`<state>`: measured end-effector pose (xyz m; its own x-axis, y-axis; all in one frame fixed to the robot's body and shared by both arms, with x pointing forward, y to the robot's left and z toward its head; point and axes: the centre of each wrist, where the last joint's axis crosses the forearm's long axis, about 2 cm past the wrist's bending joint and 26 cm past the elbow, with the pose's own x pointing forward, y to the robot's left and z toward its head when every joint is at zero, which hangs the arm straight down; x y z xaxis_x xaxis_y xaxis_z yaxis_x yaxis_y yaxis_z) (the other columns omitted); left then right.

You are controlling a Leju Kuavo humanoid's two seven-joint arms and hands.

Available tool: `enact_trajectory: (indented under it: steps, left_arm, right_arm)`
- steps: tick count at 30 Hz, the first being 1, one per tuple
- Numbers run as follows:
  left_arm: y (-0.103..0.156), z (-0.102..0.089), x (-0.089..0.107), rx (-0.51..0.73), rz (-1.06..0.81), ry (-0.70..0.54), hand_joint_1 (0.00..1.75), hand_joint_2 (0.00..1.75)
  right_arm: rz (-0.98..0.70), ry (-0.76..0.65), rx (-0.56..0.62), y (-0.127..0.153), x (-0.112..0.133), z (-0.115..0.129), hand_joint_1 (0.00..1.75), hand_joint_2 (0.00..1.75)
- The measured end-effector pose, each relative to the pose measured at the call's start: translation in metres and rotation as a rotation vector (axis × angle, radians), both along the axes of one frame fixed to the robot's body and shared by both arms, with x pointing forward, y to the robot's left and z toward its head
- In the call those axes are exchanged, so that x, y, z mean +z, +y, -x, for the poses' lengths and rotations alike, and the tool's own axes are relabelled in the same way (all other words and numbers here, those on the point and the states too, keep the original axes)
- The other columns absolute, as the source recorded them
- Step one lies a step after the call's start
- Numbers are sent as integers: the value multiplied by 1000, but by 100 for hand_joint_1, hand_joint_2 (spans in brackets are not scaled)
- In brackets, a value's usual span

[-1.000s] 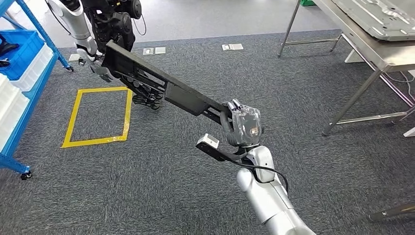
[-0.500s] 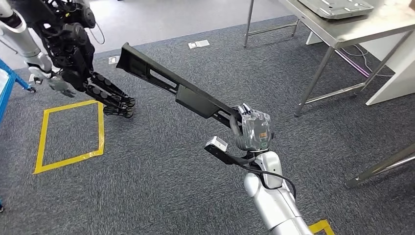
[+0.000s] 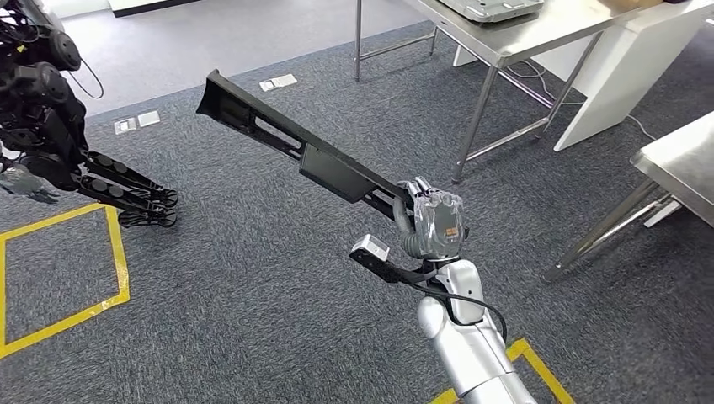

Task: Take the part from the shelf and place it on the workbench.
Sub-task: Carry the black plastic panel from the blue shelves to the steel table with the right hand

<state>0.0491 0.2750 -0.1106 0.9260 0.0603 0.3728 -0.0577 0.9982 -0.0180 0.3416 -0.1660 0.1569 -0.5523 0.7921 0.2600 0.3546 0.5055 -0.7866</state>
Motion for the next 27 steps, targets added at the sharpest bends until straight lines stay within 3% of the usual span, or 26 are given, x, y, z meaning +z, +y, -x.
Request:
enact_trajectory:
  steps: [27]
  left_arm:
    - [-2, -1, 0, 9, -6, -1, 0, 0]
  right_arm:
    - [-16, -21, 23, 16, 18, -10, 175, 175]
